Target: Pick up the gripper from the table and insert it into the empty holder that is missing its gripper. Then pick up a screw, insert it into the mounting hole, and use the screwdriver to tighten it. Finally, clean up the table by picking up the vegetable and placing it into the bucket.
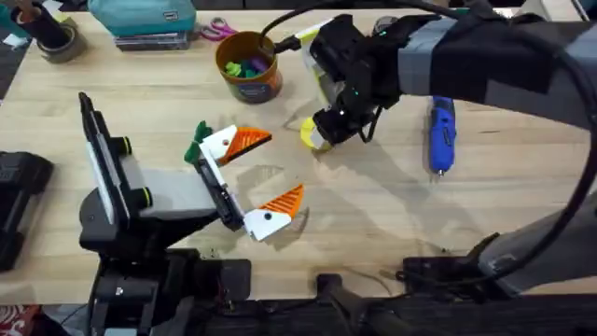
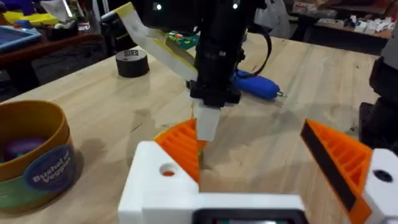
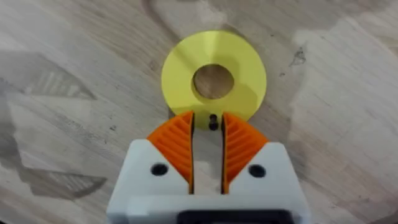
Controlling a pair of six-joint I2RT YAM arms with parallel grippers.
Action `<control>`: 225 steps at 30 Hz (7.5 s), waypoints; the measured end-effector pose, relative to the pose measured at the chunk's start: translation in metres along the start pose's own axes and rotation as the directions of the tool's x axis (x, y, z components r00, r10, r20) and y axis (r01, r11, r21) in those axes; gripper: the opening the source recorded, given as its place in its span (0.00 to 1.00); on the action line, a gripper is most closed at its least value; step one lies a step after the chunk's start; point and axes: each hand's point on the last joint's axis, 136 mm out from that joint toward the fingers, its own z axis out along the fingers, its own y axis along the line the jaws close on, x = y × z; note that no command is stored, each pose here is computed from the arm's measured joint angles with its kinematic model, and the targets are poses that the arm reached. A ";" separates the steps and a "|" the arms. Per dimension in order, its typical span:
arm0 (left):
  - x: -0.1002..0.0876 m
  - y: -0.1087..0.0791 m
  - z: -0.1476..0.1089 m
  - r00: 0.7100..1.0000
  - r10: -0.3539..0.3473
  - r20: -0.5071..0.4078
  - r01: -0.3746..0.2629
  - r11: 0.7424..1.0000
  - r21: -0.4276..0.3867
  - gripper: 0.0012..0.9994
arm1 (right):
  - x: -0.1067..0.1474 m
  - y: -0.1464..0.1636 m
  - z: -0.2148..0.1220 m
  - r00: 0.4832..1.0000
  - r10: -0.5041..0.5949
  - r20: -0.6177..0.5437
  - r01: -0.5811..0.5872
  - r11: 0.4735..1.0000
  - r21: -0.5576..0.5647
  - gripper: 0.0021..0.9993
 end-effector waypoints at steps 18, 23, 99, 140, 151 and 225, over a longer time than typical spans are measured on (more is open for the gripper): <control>0.000 0.000 0.000 1.000 0.000 0.000 0.000 1.000 0.000 0.99 | -0.003 -0.004 0.004 1.000 0.000 -0.002 0.000 1.000 0.024 0.01; 0.000 0.000 0.000 1.000 0.000 0.000 0.000 1.000 0.000 0.99 | -0.003 -0.005 0.004 1.000 -0.001 -0.001 0.001 1.000 0.029 0.00; 0.000 0.000 0.000 1.000 0.000 0.000 0.000 1.000 0.000 0.99 | -0.062 0.173 -0.236 0.717 -0.594 0.364 0.620 0.782 0.054 0.00; 0.000 0.000 0.000 1.000 0.000 0.000 0.000 1.000 0.000 0.99 | -0.065 0.196 -0.189 0.695 -0.663 0.277 0.683 0.730 0.035 0.00; 0.000 0.000 0.000 1.000 0.000 0.000 0.000 1.000 0.000 0.99 | -0.058 0.197 -0.185 0.696 -0.674 0.247 0.690 0.723 0.025 0.00; 0.000 0.000 0.000 1.000 0.000 0.000 0.000 1.000 0.000 0.99 | -0.053 0.196 -0.158 0.704 -0.686 0.183 0.696 0.718 0.010 0.00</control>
